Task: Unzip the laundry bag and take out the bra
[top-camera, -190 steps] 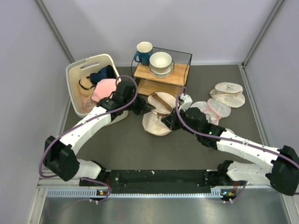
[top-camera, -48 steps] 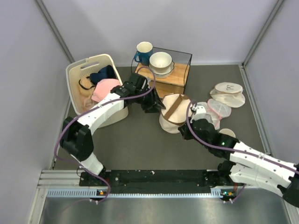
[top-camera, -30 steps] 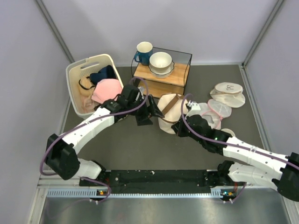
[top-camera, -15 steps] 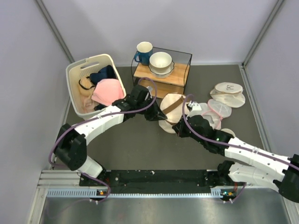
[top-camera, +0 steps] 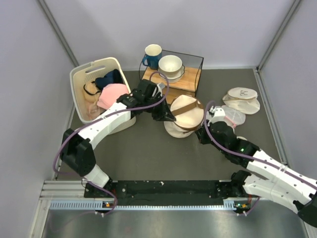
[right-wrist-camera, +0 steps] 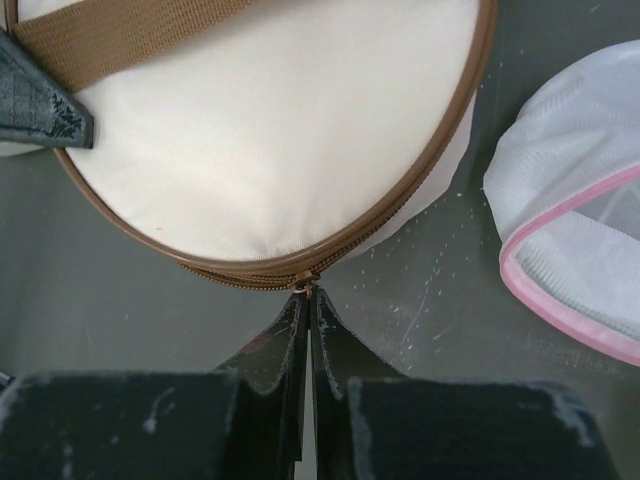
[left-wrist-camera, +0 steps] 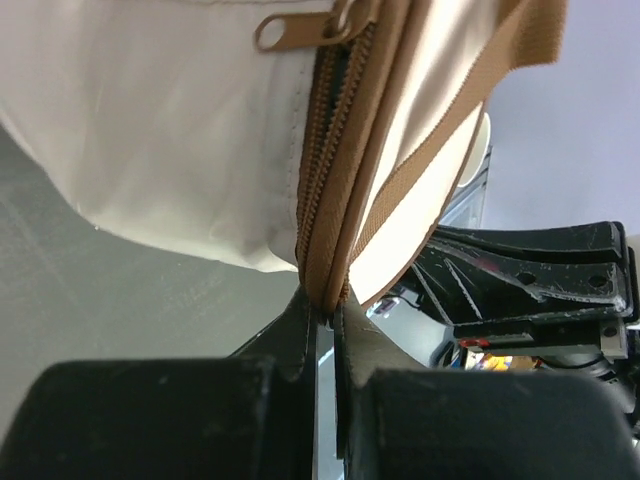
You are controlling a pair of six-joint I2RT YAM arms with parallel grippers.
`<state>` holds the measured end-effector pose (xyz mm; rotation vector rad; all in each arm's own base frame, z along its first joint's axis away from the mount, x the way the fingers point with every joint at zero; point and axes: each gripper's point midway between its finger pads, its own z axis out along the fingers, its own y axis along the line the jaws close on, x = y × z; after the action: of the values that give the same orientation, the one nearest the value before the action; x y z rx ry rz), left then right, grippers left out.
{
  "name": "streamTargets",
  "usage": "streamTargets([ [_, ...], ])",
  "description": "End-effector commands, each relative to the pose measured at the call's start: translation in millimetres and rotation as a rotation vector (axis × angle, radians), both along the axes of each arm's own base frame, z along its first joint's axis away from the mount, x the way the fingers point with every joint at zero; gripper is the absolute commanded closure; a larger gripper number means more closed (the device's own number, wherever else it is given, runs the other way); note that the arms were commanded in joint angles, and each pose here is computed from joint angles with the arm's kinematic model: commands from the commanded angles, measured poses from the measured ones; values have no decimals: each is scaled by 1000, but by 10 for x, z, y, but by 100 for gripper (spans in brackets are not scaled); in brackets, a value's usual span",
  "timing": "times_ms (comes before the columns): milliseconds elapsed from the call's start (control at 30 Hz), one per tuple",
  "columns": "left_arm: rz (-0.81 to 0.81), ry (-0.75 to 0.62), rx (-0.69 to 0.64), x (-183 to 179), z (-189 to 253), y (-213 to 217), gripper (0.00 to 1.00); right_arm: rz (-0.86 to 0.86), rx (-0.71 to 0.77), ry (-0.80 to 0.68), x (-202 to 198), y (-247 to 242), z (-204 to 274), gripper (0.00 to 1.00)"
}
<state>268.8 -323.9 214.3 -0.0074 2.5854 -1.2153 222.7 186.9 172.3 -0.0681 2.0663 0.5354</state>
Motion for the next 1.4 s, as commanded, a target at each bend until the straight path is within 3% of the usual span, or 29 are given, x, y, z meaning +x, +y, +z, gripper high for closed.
streamTargets([
  [0, -36, -43, 46, 246, -95, 92, 100, 13, -12, 35, -22, 1, -67, 100],
  [33, -19, -52, 62, 328, -127, 114, 98, 32, 14, 44, -43, 59, -59, 100],
  [67, 11, -59, 97, 406, -206, 150, 89, 43, 45, 36, -36, 113, -15, 100],
  [100, 29, -71, 110, 450, -226, 166, 65, 50, 68, 38, -43, 149, 1, 100],
  [233, 54, -96, 77, 412, -55, 172, 23, 45, 165, 71, -25, 298, 79, 100],
  [267, 77, -115, 55, 367, 98, 204, 17, 42, 177, 77, -10, 327, 78, 100],
  [400, 137, -136, -14, 178, 337, 292, 8, 57, 244, 78, 53, 491, 170, 100],
  [533, 151, -46, -95, -81, 231, 261, 5, 83, 243, 79, 91, 589, 182, 100],
  [667, 133, 3, -126, -201, 120, 116, 10, 93, 239, 82, 115, 639, 174, 100],
  [1033, 120, 24, -114, 43, -148, -187, 30, 94, 247, 73, 62, 587, 193, 100],
  [1100, 118, 20, -100, 94, -172, -211, 46, 92, 235, 74, 39, 549, 163, 100],
  [1133, 119, 29, -84, 116, -230, -213, 73, 96, 236, 66, 15, 528, 188, 100],
  [1167, 116, 44, -69, 106, -259, -196, 90, 94, 222, 67, 2, 488, 153, 100],
  [1200, 103, 28, -70, 125, -218, -200, 100, 100, 189, 67, -27, 435, 97, 100],
  [1367, 44, -18, -51, 127, -84, -105, 100, 56, 96, 51, -58, -33, -94, 100],
])
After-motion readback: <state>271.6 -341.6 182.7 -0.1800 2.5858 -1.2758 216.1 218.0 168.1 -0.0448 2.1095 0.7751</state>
